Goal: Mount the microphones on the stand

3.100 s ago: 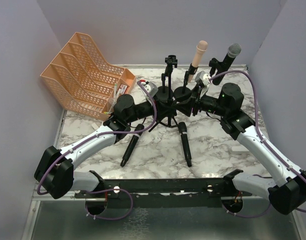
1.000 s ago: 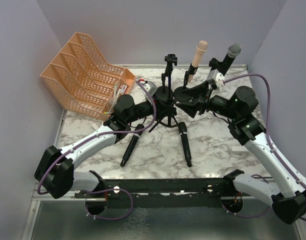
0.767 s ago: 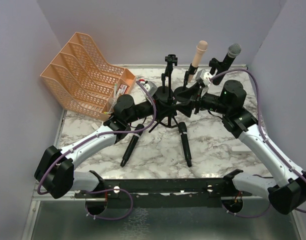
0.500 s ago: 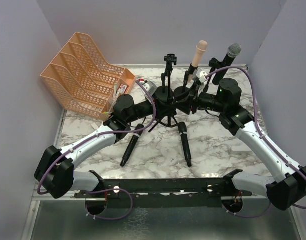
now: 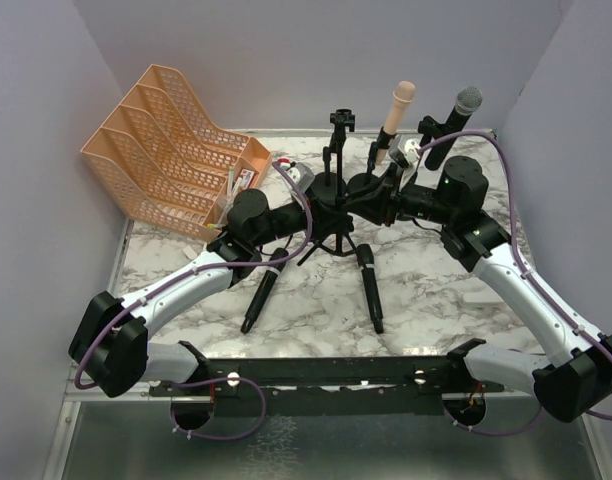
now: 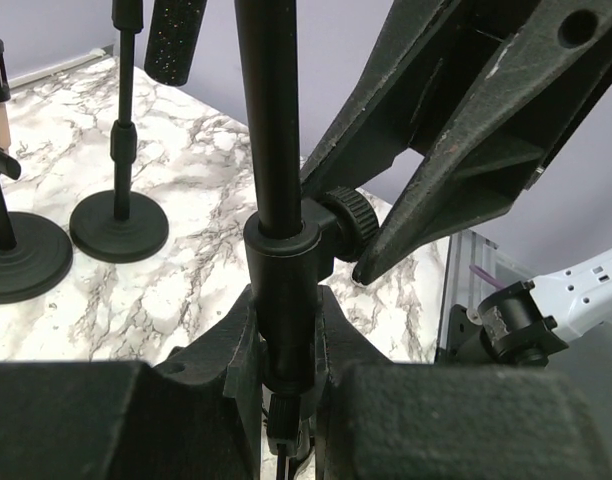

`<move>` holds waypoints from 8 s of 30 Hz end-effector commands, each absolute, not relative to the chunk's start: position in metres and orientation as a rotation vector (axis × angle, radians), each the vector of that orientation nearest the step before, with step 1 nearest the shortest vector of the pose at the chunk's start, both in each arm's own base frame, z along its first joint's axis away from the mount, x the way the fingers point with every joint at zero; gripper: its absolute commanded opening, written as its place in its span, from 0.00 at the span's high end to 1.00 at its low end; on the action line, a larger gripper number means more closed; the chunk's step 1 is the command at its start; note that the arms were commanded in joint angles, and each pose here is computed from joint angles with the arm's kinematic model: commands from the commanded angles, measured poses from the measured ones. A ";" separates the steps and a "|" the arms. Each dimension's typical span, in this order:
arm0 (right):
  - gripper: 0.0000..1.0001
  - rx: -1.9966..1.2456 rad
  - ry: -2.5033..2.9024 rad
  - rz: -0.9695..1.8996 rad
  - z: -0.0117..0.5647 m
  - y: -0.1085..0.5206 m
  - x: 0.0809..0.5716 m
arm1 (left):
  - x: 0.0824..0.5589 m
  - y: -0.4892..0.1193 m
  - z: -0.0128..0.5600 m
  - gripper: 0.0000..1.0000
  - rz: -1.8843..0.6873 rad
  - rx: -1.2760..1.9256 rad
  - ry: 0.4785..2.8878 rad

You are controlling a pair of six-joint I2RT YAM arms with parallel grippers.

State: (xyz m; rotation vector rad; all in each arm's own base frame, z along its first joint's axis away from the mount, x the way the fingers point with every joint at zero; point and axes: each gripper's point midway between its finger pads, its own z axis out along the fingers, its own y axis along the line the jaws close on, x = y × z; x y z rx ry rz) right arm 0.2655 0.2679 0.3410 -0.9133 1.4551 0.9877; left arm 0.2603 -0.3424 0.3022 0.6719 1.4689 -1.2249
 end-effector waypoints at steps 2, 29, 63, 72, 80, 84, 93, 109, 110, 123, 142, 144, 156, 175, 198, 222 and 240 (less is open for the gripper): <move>0.86 -0.862 1.504 1.030 0.339 0.270 0.268 | 0.254 -0.342 0.323 1.00 -1.248 0.687 1.383; 0.81 0.382 1.870 1.424 0.336 0.249 0.294 | 0.280 -0.327 0.315 1.00 -1.119 0.524 1.441; 1.00 1.110 2.049 1.464 0.302 0.241 0.298 | 0.279 -0.322 0.314 1.00 -1.105 0.506 1.445; 0.99 0.833 1.987 1.481 0.325 0.246 0.303 | 0.278 -0.323 0.312 1.00 -1.112 0.516 1.448; 0.99 0.774 1.988 1.502 0.328 0.250 0.300 | 0.278 -0.325 0.311 1.00 -1.116 0.525 1.451; 0.99 0.764 1.989 1.514 0.329 0.252 0.299 | 0.278 -0.325 0.312 1.00 -1.117 0.525 1.450; 0.99 0.786 2.004 1.485 0.326 0.249 0.300 | 0.278 -0.326 0.309 1.00 -1.120 0.526 1.458; 0.44 0.428 1.847 1.410 0.348 0.245 0.299 | 0.274 -0.328 0.312 1.00 -1.147 0.539 1.454; 0.41 0.343 1.797 1.422 0.353 0.246 0.295 | 0.273 -0.328 0.312 1.00 -1.151 0.539 1.454; 0.34 -0.573 1.749 1.138 0.338 0.265 0.269 | 0.266 -0.332 0.313 1.00 -1.198 0.563 1.470; 0.62 -0.643 1.750 1.150 0.336 0.274 0.277 | 0.260 -0.334 0.318 1.00 -1.215 0.605 1.449; 0.65 -0.649 1.749 1.162 0.336 0.275 0.275 | 0.259 -0.333 0.320 1.00 -1.215 0.603 1.444; 0.59 -0.621 1.794 1.185 0.323 0.274 0.270 | 0.259 -0.332 0.323 1.00 -1.208 0.604 1.432; 0.97 -0.091 1.934 1.441 0.305 0.275 0.272 | 0.266 -0.327 0.329 1.00 -1.155 0.575 1.412; 0.38 -0.427 1.782 1.313 0.332 0.275 0.267 | 0.260 -0.329 0.330 1.00 -1.184 0.604 1.408; 0.99 0.623 1.821 1.917 0.341 0.269 0.272 | 0.268 -0.326 0.323 1.00 -1.125 0.592 1.413; 0.36 -0.853 1.250 0.964 0.365 0.250 0.231 | 0.253 -0.334 0.322 1.00 -1.260 0.597 1.455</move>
